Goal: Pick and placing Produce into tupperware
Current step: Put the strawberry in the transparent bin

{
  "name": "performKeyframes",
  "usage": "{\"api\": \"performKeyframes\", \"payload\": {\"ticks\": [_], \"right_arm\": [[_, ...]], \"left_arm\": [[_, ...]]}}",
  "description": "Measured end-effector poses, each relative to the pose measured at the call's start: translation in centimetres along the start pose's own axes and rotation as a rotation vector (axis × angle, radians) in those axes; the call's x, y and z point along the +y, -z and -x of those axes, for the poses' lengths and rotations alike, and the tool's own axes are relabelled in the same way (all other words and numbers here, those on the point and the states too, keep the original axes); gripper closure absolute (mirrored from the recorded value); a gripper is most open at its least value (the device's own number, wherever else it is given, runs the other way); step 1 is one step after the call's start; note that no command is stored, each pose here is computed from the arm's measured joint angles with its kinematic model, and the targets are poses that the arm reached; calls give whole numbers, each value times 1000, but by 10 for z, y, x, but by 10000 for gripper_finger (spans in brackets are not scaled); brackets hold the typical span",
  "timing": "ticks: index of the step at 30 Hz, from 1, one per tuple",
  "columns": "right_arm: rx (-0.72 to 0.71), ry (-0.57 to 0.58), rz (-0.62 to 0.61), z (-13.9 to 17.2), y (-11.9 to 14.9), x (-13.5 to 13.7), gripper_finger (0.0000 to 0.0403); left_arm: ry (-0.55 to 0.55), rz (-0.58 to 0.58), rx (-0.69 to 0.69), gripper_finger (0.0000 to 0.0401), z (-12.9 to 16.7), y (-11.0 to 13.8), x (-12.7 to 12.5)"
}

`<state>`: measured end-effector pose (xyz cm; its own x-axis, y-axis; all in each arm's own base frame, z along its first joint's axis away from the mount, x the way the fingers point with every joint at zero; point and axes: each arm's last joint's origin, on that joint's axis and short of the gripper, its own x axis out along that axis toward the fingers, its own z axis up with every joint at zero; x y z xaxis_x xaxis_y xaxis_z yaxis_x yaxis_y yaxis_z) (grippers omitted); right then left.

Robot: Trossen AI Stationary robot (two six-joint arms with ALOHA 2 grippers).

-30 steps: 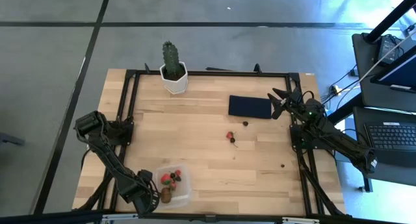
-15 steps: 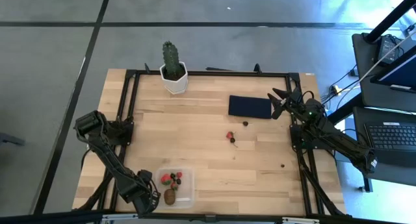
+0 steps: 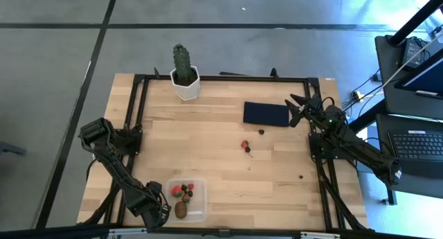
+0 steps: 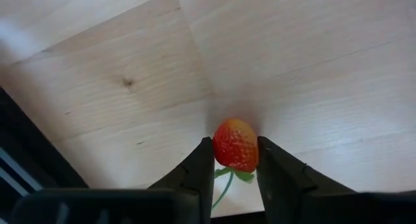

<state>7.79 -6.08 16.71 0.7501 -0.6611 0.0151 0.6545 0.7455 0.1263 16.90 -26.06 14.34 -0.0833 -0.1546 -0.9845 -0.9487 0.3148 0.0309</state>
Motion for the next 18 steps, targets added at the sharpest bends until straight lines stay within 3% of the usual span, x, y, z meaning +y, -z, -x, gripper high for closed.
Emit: {"api": "performKeyframes", "payload": {"ticks": [12, 18], "right_arm": [[0, 0, 3, 0, 0, 0, 205], [0, 0, 3, 0, 0, 0, 205]], "left_arm": [[15, 0, -11, 267, -1, 0, -1], [17, 0, -9, 275, -4, -2, 1]]}}
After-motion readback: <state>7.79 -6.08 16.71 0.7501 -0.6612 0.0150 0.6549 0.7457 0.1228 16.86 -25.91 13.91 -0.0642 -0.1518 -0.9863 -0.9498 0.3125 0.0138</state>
